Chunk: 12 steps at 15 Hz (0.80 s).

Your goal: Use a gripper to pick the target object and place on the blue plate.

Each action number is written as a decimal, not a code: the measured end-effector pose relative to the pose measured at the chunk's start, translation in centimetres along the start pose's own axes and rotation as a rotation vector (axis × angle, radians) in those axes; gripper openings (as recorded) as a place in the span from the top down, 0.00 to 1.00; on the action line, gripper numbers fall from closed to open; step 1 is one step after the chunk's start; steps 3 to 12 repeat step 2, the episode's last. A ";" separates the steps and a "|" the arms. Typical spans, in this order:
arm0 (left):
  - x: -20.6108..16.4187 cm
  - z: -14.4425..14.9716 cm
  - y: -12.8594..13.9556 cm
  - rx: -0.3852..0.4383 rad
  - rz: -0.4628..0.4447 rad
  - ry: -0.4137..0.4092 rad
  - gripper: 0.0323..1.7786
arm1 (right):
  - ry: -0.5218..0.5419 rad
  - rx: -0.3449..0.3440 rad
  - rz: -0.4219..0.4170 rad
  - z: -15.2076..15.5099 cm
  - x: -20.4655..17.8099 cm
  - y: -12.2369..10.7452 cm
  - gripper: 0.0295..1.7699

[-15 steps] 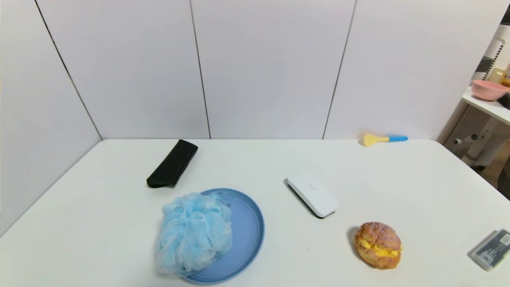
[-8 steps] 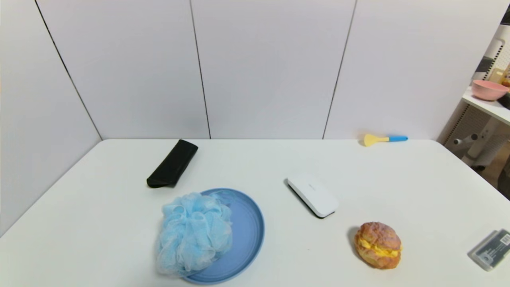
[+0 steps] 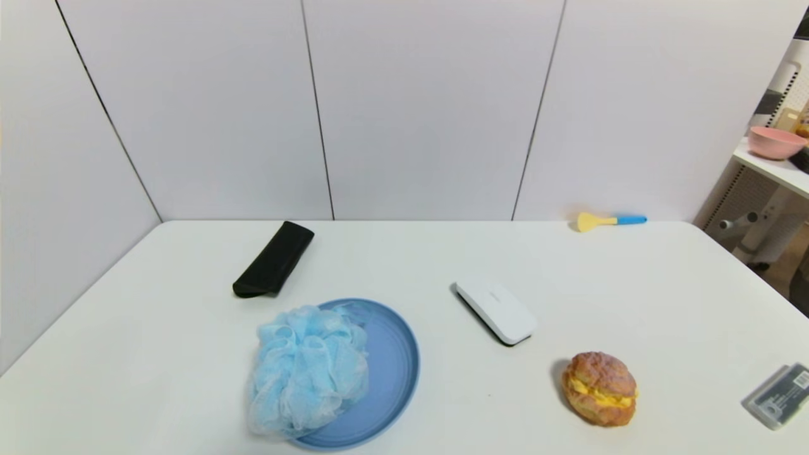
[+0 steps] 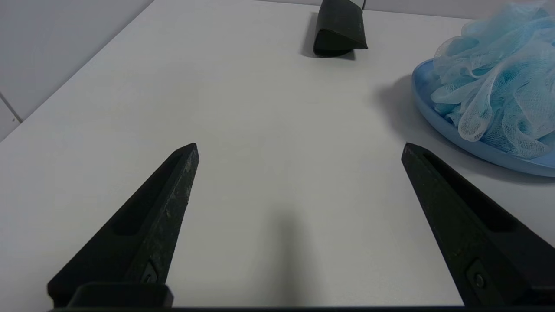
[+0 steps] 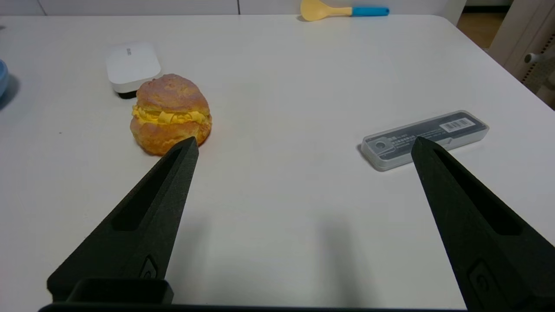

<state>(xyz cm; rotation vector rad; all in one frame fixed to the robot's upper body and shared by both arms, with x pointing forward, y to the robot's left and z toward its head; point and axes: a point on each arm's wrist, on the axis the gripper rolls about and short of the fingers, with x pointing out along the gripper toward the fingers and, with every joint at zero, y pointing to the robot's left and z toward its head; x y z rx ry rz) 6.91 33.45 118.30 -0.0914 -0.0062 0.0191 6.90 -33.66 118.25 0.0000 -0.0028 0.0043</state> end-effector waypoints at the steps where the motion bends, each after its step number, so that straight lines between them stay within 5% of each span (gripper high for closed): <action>1: 0.0 0.0 0.0 0.000 0.000 0.000 0.05 | 0.000 0.000 0.000 0.0 0.0 0.0 0.04; 12: 0.0 0.0 0.0 0.000 0.000 0.000 0.05 | 0.000 0.000 0.000 0.0 0.0 0.0 0.04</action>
